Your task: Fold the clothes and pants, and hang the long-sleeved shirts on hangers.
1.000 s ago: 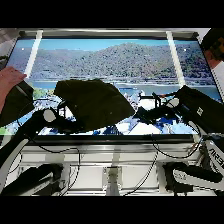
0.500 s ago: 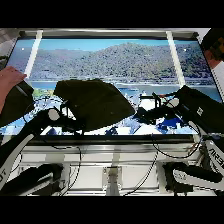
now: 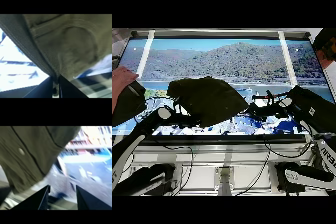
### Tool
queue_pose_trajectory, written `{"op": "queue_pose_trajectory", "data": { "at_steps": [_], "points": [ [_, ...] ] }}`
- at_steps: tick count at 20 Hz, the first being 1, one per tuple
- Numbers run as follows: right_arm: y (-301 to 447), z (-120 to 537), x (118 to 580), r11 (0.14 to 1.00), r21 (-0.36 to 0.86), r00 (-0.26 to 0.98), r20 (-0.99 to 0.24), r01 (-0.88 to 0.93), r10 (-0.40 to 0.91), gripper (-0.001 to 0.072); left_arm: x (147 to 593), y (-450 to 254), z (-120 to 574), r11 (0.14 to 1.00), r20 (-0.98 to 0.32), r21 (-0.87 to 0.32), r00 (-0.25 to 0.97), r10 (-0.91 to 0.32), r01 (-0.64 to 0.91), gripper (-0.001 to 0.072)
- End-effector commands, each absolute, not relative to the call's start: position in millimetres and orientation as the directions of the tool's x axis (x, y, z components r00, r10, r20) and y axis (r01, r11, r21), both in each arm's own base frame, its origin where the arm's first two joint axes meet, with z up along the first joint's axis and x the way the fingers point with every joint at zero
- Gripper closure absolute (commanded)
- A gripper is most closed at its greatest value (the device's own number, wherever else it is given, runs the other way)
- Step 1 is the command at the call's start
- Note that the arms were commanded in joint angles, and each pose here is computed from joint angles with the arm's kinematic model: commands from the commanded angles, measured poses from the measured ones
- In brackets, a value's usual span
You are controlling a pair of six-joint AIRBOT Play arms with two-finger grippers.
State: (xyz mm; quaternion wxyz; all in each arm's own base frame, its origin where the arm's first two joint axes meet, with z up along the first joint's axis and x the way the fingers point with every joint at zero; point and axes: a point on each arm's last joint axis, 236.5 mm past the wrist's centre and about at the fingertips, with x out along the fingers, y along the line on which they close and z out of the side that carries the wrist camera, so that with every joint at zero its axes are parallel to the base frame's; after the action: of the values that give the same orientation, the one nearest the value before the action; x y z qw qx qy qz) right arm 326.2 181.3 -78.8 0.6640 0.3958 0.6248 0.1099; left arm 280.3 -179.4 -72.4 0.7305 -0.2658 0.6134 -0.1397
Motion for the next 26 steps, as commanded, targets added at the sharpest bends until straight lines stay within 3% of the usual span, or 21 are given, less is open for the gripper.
{"op": "queue_pose_trajectory", "data": {
  "at_steps": [1,4,10,14,21,22,24,26],
  "points": [
    [190,-80,347,0.546,0.706,0.265,-0.69,0.45,0.674,0.0322,289,-189,-32,0.775,-0.754,-0.628,0.302,-0.583,-0.07,0.0674],
    [189,-89,363,0.475,0.712,0.317,-0.674,0.517,0.667,0.0328,290,-189,-3,0.763,-0.714,-0.647,0.365,-0.597,-0.017,0.0674],
    [174,-92,383,0.441,0.71,0.401,-0.687,0.549,0.606,0.0333,289,-189,8,0.757,-0.698,-0.653,0.383,-0.605,0.006,0.0674],
    [172,-93,385,0.44,0.71,0.412,-0.689,0.549,0.597,0.0447,288,-190,8,0.757,-0.699,-0.654,0.38,-0.606,0.007,0.0674],
    [172,-98,383,0.442,0.701,0.399,-0.695,0.559,0.598,0.0458,288,-190,8,0.757,-0.698,-0.654,0.38,-0.607,0.007,0.0674],
    [172,-101,383,0.441,0.698,0.397,-0.698,0.565,0.596,0.0505,288,-190,8,0.757,-0.698,-0.654,0.38,-0.607,0.007,0.0674],
    [171,-105,383,0.449,0.692,0.393,-0.705,0.565,0.591,0.0687,288,-191,9,0.749,-0.692,-0.662,0.38,-0.613,0.002,0.0674],
    [166,-98,394,0.466,0.708,0.434,-0.699,0.531,0.568,0.0691,291,-197,17,0.714,-0.662,-0.7,0.392,-0.639,-0.017,0.0674]
  ]
}}
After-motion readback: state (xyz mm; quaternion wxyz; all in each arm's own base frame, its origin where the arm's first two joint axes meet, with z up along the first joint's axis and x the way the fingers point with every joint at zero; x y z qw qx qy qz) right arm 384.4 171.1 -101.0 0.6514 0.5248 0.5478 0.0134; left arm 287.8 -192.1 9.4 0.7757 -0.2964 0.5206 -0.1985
